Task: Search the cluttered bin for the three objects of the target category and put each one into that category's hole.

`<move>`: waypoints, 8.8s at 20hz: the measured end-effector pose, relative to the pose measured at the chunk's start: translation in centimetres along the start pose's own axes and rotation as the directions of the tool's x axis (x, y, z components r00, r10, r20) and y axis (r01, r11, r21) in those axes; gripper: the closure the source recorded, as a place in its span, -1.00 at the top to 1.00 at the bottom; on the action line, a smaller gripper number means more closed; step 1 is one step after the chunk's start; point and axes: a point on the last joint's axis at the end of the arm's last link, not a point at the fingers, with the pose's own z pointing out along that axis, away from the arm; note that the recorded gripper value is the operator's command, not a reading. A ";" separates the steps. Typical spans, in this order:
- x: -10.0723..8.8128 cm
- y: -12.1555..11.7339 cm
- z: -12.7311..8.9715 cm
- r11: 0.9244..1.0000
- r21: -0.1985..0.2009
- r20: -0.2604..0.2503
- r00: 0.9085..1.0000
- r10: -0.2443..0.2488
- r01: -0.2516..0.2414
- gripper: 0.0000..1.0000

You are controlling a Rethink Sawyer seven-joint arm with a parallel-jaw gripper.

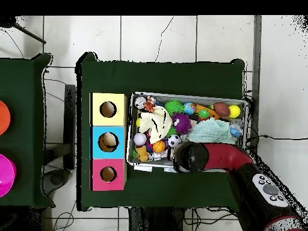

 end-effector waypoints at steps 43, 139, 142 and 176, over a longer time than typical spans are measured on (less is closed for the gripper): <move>1.2 -4.3 -5.2 0.996 -0.012 -0.034 0.995 0.091 -0.091 1.00; -3.6 -7.2 -2.4 0.999 -0.013 0.021 0.999 0.047 -0.047 -1.00; -3.7 -7.0 -2.5 0.999 -0.012 0.021 0.999 0.044 -0.043 -1.00; -4.0 -6.3 -4.2 1.000 0.016 0.011 1.000 0.027 -0.027 -1.00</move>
